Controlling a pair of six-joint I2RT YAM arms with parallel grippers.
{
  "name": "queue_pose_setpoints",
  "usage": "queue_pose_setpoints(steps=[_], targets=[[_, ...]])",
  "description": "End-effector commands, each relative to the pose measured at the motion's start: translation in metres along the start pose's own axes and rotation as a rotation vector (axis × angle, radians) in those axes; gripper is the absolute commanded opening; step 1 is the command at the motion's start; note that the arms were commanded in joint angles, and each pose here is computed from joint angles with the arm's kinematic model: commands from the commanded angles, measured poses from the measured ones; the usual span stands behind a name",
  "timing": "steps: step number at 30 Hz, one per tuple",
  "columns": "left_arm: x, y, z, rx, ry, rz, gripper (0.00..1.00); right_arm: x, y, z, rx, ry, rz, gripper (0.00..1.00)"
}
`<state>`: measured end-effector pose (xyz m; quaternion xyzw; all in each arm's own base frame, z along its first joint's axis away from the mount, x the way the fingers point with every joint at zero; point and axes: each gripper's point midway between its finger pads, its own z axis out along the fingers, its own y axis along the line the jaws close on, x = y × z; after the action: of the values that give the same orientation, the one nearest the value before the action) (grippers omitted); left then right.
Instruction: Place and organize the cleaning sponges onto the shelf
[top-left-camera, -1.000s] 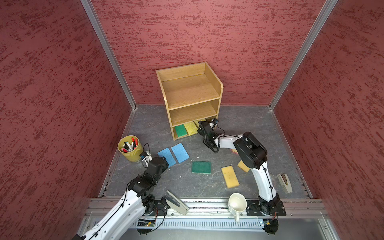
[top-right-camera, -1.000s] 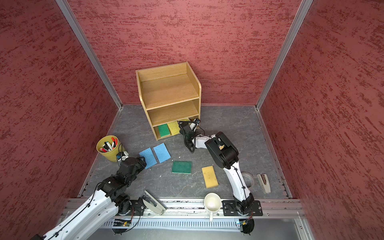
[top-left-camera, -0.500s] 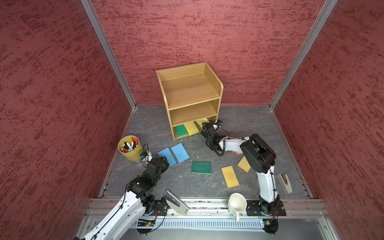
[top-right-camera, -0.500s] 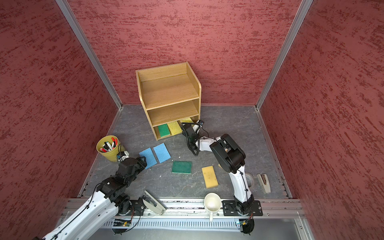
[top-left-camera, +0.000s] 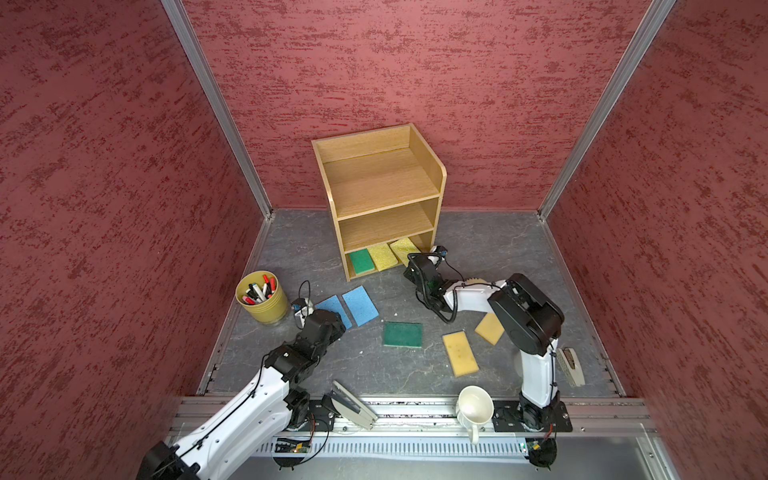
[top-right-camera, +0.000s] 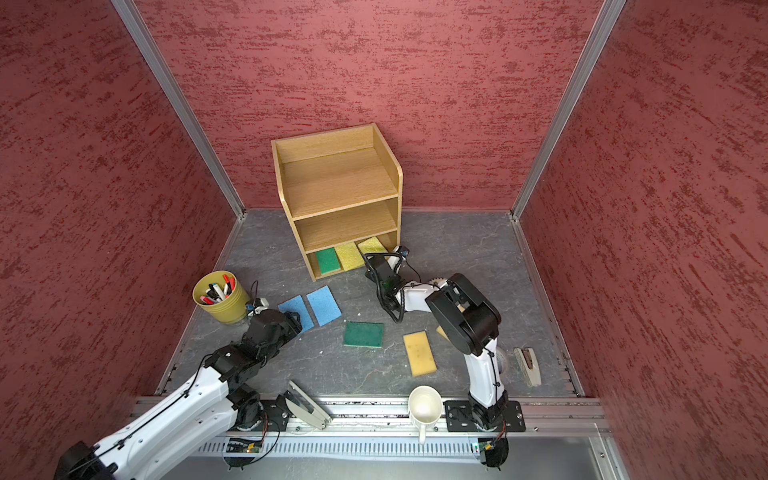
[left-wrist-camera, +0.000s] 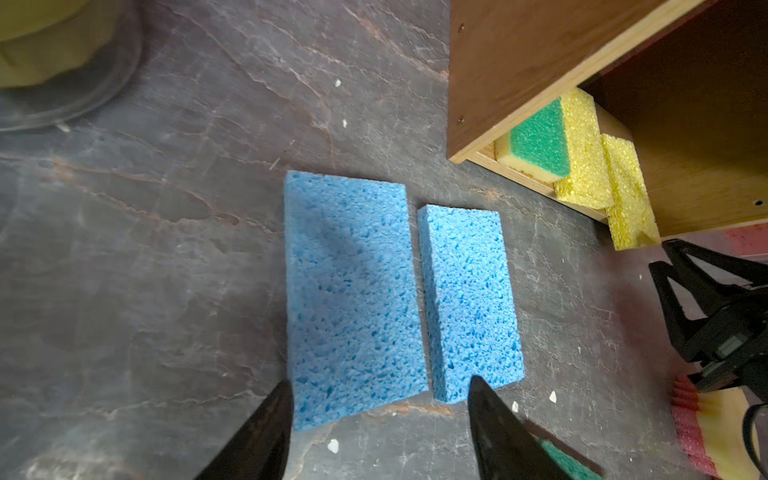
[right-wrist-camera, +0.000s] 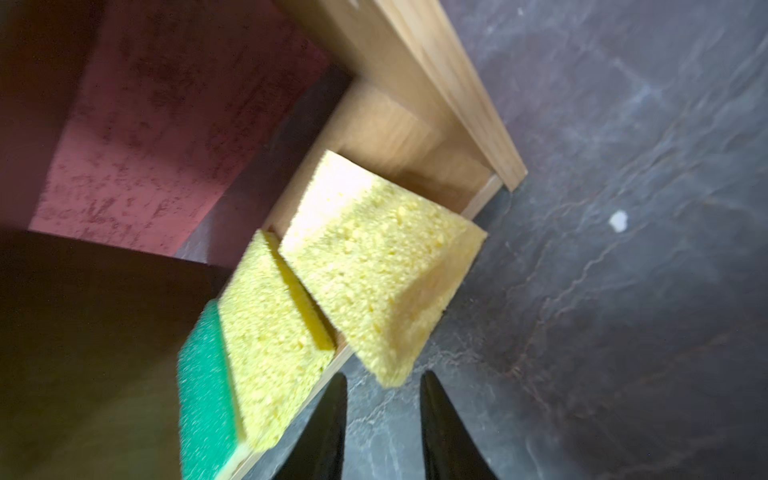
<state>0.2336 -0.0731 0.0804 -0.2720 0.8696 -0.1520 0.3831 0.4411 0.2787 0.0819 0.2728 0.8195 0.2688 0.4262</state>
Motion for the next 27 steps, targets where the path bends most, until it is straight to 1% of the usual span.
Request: queue_pose_setpoints(steps=[1,3,5,8,11,14,22,27], targets=[[-0.018,-0.029,-0.004,0.058,-0.064,0.023,0.66,-0.026,0.019,-0.020,-0.095,-0.026,0.001,0.21],[-0.020,-0.035,-0.003,0.067,-0.073,0.029,0.65,-0.030,0.010,-0.021,-0.104,0.005,0.009,0.11],[-0.023,-0.040,-0.002,0.073,-0.082,0.025,0.65,-0.031,0.003,-0.018,-0.113,0.067,0.013,0.01],[-0.026,-0.044,-0.002,0.073,-0.093,0.026,0.64,-0.022,-0.003,-0.012,-0.132,0.145,0.011,0.00],[-0.029,-0.044,-0.003,0.059,-0.102,0.031,0.64,-0.008,-0.003,-0.003,-0.141,0.198,-0.016,0.00],[-0.034,-0.042,-0.006,0.050,-0.120,0.029,0.64,0.004,-0.008,0.008,-0.138,0.235,-0.002,0.00],[-0.036,-0.033,-0.007,0.028,-0.131,0.019,0.65,0.019,-0.021,0.030,-0.094,0.269,0.010,0.00],[-0.034,-0.028,-0.004,0.019,-0.122,0.010,0.65,0.020,-0.028,0.040,-0.079,0.257,0.026,0.00]])
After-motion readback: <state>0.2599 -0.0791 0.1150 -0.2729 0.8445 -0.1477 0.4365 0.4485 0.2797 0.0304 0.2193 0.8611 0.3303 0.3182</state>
